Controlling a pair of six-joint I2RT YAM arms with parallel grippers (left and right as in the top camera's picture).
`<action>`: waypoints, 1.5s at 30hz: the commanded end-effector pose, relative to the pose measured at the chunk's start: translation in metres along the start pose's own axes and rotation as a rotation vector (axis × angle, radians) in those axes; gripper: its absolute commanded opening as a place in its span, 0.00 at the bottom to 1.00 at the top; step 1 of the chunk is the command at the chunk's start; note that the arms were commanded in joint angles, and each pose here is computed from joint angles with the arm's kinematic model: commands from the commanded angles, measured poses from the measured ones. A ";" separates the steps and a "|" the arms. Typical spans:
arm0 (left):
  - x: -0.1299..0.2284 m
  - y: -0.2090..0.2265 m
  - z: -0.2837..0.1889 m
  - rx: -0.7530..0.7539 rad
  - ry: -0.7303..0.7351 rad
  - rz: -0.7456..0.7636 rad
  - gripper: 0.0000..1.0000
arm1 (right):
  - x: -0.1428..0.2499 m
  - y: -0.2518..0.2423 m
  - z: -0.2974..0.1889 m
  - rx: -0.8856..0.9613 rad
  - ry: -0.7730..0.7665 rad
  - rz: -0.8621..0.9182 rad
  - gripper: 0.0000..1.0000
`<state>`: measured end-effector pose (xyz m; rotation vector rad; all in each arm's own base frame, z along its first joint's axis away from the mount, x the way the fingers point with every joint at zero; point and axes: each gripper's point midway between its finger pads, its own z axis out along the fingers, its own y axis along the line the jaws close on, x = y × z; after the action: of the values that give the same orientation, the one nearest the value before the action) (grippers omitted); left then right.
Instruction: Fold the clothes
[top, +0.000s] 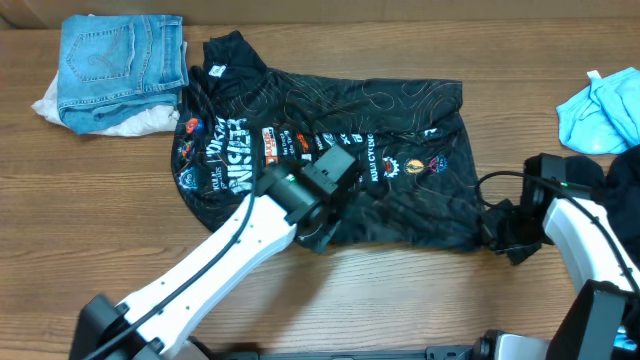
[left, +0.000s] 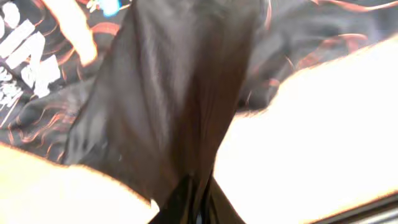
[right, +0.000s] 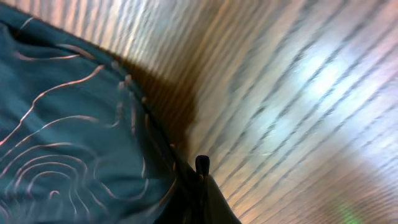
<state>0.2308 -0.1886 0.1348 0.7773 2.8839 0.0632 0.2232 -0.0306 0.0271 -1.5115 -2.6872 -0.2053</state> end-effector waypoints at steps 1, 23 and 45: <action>0.001 0.001 -0.010 -0.002 -0.015 -0.050 0.14 | -0.009 0.000 -0.005 -0.001 -0.023 0.015 0.04; 0.067 -0.029 0.031 0.041 0.198 0.047 0.32 | -0.012 0.005 -0.015 -0.039 -0.063 0.000 0.04; 0.068 -0.064 0.108 -0.068 0.225 0.200 0.63 | -0.012 0.009 -0.016 -0.059 -0.058 -0.025 0.04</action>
<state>0.1569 -0.2137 0.0211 1.1150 2.9642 0.2527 0.2276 -0.0349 0.0324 -1.5250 -2.7183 -0.2295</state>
